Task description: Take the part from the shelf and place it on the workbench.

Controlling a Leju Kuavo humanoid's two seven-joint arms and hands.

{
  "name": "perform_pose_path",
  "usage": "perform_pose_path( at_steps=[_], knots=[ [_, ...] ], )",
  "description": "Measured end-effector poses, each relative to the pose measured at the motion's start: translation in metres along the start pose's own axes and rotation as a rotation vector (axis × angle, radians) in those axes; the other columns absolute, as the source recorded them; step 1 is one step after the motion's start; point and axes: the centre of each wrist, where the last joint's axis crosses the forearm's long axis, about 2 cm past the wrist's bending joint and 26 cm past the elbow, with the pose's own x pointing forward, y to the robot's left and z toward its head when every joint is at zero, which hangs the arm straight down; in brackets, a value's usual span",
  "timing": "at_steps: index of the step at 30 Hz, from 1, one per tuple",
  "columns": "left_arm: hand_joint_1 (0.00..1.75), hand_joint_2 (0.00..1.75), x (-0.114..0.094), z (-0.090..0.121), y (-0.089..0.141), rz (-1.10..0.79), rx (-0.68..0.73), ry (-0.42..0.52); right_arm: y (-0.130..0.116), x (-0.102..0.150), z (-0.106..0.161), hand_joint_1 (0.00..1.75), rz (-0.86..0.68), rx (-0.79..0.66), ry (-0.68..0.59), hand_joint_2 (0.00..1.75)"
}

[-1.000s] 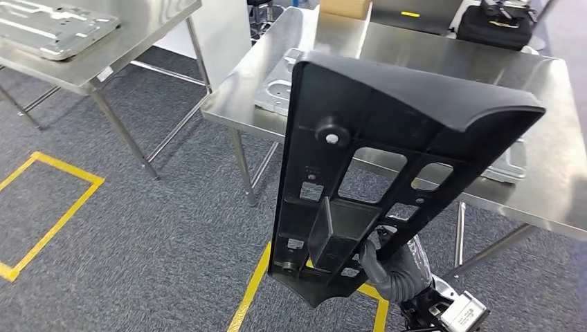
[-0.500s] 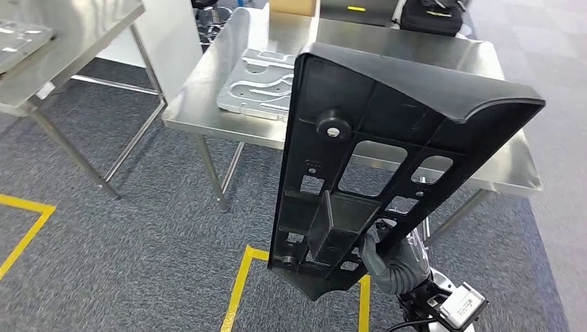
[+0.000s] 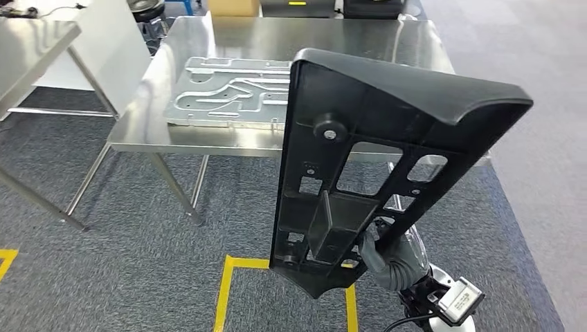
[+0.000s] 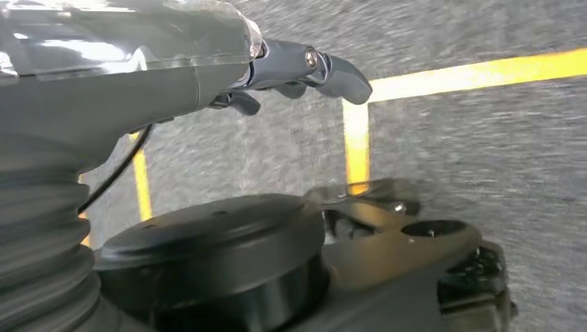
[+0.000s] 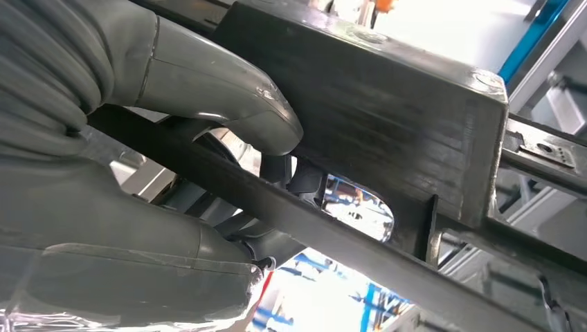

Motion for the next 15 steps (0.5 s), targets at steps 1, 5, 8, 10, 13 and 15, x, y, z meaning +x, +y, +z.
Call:
perform_pose_path(
  at_steps=[1,5,8,10,13,15],
  knots=[
    [0.0,1.75,0.0004,-0.0001,0.0002,0.0,0.0,-0.001,0.0001,-0.0006,0.0004,1.75,-0.002,0.0,0.002,1.75],
    [0.0,1.75,-0.0011,0.0001,0.0002,0.0,0.001,-0.001,0.0,-0.0021,0.0009,1.75,-0.004,-0.004,0.006,1.75],
    [0.0,1.75,-0.0014,0.0,0.0004,0.002,0.003,-0.005,-0.0004,-0.0034,0.0008,1.75,-0.004,-0.005,0.008,1.75],
    [0.0,1.75,-0.0003,0.0001,-0.0001,0.004,0.003,-0.008,-0.0008,-0.0041,0.0009,1.75,-0.004,-0.004,0.006,1.75],
    [0.0,1.75,-0.0014,0.0005,-0.0009,0.007,0.003,-0.006,-0.0025,-0.0055,-0.0022,1.75,0.001,-0.005,-0.012,1.75],
    [0.0,1.75,-0.003,0.0008,-0.0011,0.009,0.005,-0.001,-0.0029,-0.0068,-0.0025,1.75,0.008,-0.009,-0.012,1.75]
  ],
)
